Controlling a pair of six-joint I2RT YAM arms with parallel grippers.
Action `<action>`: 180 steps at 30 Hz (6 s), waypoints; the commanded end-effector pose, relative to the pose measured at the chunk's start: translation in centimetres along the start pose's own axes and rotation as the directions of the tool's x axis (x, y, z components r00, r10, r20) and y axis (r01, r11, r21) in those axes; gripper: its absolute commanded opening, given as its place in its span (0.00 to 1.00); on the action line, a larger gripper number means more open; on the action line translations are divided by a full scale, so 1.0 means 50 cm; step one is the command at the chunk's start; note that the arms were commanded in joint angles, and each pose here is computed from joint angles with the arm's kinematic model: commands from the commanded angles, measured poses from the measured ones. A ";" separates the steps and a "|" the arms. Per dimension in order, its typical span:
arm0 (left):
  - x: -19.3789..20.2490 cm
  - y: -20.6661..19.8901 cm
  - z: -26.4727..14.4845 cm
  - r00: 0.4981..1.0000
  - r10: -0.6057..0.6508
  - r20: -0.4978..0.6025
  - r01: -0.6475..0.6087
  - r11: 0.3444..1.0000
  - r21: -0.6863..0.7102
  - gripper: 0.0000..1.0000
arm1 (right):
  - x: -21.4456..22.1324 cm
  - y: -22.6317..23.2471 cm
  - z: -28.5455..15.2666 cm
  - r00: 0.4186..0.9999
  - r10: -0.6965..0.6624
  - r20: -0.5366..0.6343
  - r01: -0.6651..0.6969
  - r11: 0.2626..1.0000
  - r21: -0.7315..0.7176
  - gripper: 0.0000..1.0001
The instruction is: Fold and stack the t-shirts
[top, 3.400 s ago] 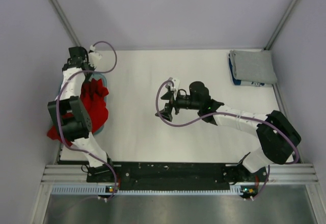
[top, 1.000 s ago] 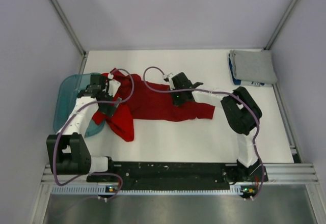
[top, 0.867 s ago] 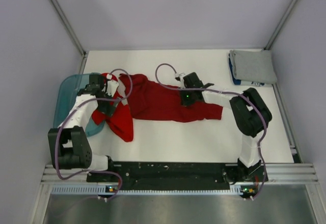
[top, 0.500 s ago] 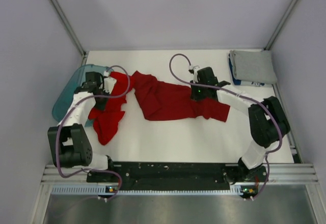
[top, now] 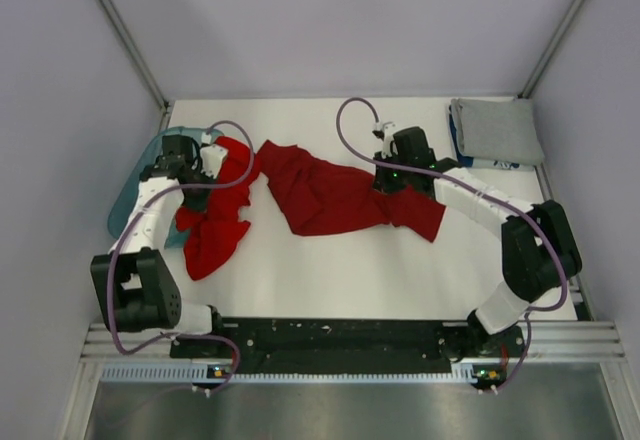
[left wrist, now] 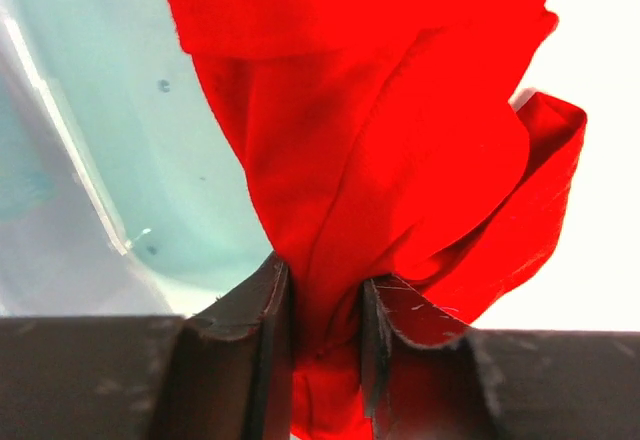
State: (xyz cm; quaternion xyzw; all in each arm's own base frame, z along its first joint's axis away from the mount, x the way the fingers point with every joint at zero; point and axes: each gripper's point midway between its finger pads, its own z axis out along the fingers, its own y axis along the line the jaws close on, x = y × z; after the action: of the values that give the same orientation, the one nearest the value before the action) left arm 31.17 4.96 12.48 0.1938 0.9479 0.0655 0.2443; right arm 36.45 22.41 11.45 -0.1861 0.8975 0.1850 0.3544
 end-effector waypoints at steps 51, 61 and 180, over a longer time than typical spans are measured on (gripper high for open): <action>-0.022 -0.016 0.031 0.998 -0.014 -0.055 0.020 0.993 0.116 0.34 | 0.020 0.001 -0.014 0.999 -0.052 0.003 0.052 0.999 -0.010 0.00; -0.057 0.011 -0.029 0.999 -0.018 0.039 0.016 0.999 0.041 0.00 | 0.018 -0.003 -0.019 0.998 -0.056 0.007 0.056 0.998 0.004 0.00; -0.291 0.037 -0.141 0.912 0.121 0.393 -0.108 0.993 -0.056 0.67 | -0.164 -0.275 -0.132 0.879 0.390 0.273 -0.419 0.906 0.056 0.45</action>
State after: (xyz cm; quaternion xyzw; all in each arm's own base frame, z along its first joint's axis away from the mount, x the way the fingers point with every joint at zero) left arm 40.09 0.53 28.06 0.2362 0.8547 0.0424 0.4604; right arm 41.81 15.82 23.46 -0.0312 0.8269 0.3534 0.4364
